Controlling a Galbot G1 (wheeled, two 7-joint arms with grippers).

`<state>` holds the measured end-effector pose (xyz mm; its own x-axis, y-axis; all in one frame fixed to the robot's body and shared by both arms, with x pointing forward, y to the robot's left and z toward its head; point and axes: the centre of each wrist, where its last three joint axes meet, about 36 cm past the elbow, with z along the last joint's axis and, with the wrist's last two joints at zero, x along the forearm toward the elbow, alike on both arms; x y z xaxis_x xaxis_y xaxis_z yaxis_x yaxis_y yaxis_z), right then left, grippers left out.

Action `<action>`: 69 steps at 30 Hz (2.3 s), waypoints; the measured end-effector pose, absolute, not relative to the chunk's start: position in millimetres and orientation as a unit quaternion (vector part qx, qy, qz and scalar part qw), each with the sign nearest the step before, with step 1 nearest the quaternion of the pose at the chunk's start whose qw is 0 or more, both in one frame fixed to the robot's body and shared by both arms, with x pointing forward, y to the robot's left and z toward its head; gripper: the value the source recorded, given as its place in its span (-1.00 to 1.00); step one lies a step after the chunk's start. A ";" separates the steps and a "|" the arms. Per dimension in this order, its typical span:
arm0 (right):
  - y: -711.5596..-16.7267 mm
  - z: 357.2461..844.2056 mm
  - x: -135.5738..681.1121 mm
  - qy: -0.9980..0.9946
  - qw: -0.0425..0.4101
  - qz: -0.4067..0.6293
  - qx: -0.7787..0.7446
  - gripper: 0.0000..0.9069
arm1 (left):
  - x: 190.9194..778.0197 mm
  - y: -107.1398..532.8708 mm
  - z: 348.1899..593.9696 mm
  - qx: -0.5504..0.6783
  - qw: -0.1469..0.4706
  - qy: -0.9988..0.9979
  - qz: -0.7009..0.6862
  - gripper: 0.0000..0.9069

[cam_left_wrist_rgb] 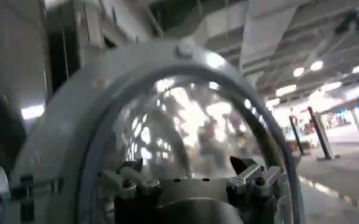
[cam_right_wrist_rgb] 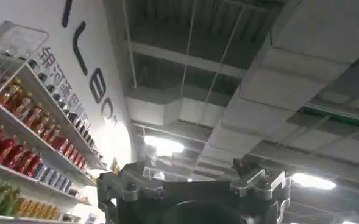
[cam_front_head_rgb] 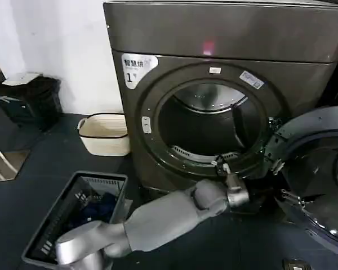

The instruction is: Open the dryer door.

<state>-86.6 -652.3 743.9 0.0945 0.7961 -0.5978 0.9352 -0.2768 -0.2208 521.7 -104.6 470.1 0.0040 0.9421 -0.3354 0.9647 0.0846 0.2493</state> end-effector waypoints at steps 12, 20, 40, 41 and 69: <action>-652.3 746.0 -86.2 0.592 0.111 -0.321 0.730 1.00 | 511.2 -72.9 454.0 0.700 0.215 0.678 -0.056 1.00; -653.1 747.2 -84.2 0.588 0.111 -0.329 0.730 1.00 | 513.7 -24.1 452.4 0.697 0.196 0.689 -0.026 1.00; -651.8 749.2 -86.3 0.581 0.110 -0.341 0.731 1.00 | 501.1 177.2 474.2 0.611 0.043 0.759 0.221 1.00; -651.6 750.3 -87.5 0.578 0.109 -0.344 0.732 1.00 | 500.1 187.3 475.1 0.598 0.028 0.766 0.234 1.00; -656.2 765.3 -96.5 0.555 0.111 -0.369 0.738 1.00 | 450.3 394.7 495.8 0.446 -0.225 0.765 0.407 1.00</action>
